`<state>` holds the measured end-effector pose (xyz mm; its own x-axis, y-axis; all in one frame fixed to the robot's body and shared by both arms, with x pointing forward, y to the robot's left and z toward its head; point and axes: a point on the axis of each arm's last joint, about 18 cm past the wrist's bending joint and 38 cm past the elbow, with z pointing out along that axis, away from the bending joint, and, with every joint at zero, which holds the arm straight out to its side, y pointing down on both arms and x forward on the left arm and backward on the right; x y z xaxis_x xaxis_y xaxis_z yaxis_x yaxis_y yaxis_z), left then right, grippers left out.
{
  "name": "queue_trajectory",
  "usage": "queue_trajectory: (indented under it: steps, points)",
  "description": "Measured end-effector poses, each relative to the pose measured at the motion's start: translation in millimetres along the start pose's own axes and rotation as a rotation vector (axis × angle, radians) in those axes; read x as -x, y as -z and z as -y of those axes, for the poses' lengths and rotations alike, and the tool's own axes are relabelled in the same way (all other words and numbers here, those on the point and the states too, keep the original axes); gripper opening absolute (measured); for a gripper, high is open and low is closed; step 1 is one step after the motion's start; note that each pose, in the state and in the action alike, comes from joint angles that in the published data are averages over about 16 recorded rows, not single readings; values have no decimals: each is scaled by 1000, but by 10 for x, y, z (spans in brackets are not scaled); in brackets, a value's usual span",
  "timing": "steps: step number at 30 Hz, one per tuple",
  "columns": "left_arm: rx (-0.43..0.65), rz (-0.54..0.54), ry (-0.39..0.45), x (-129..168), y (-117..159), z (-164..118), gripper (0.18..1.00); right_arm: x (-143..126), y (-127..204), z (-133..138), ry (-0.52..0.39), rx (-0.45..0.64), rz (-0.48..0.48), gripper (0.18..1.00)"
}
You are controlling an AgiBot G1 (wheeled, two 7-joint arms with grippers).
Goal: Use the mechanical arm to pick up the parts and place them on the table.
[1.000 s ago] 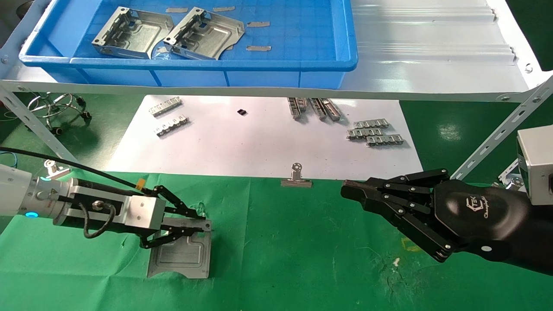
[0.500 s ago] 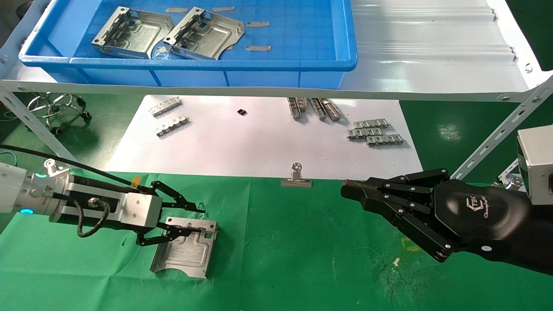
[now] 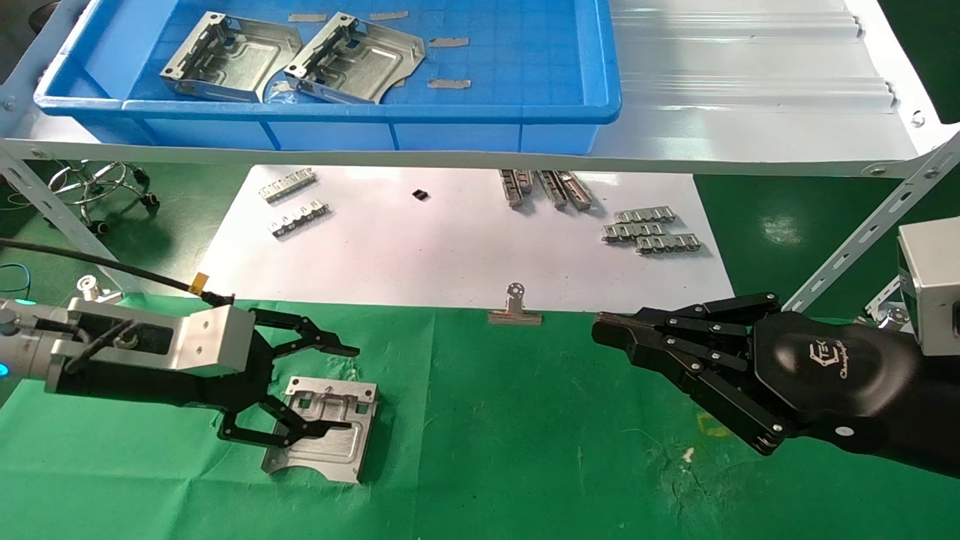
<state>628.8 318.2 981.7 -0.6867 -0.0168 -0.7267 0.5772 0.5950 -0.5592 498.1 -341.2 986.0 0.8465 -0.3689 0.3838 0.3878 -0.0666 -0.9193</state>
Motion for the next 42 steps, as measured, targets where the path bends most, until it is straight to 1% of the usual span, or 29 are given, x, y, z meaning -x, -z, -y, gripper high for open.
queue_trajectory:
  steps: [6,9,12,15,18,21,24,34,40,42]
  points:
    - [-72,15,61,-78,-52,52,744,0,0,0,0,0,0,220]
    - [-111,22,87,-125,-69,88,814,0,0,0,0,0,0,247]
    - [-148,28,111,-171,-76,128,857,0,0,0,0,0,0,273]
    - [-183,34,135,-217,-73,171,907,0,0,0,0,0,0,319]
    - [-217,40,157,-263,-61,216,936,0,0,0,0,0,0,358]
    - [-249,46,179,-310,-40,265,967,0,0,0,0,0,0,425]
    - [-280,51,199,-356,-11,317,980,0,0,0,0,0,0,482]
    - [-369,61,258,-521,131,509,1001,0,0,0,0,0,0,735]
    - [-412,62,287,-629,241,638,1001,0,0,0,0,0,0,853]
    - [-425,62,296,-666,280,683,1001,0,0,0,0,0,0,876]
